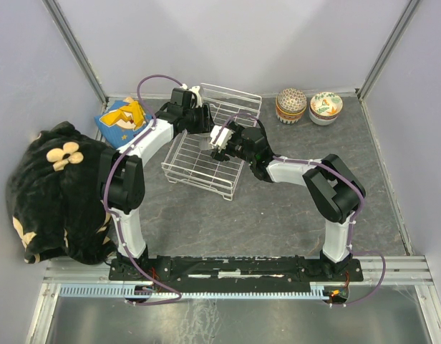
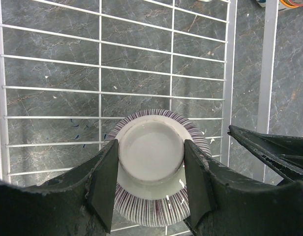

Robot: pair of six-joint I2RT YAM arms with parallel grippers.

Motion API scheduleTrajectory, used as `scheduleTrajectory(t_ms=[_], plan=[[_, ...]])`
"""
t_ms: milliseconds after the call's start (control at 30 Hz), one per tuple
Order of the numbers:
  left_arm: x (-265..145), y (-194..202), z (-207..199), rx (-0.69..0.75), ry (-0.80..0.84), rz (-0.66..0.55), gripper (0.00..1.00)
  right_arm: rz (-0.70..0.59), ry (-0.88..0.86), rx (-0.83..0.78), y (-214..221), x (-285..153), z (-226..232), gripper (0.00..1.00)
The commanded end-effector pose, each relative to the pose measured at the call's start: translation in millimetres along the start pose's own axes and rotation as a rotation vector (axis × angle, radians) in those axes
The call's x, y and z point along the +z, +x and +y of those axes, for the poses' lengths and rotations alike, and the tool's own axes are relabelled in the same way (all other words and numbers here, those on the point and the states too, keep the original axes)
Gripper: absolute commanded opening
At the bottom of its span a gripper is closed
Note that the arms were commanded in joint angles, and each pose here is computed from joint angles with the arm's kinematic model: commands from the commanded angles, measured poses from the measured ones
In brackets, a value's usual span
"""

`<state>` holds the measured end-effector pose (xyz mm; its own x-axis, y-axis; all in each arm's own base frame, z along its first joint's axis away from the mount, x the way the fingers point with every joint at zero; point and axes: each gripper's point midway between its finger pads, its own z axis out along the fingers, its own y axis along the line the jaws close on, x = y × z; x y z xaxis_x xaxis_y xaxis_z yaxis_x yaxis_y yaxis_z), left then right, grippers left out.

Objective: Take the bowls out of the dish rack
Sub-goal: Pick up the bowl from the dish rack.

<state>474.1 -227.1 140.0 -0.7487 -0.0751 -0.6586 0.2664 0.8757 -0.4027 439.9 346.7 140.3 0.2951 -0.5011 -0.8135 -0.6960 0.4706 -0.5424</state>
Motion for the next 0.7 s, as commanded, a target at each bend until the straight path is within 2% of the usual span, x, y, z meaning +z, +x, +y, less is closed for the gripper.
scheduleTrajectory(t_ms=[0, 667], plan=[[-1.6, -12.3, -15.2, -0.028, 0.057, -0.018, 0.48, -0.112, 0.077, -0.013, -37.8, 7.0, -26.2, 0.99], [0.5, -10.4, -13.5, -0.029, 0.054, -0.012, 0.59, -0.106, 0.075, -0.006, -33.5, 8.3, -24.3, 0.99]])
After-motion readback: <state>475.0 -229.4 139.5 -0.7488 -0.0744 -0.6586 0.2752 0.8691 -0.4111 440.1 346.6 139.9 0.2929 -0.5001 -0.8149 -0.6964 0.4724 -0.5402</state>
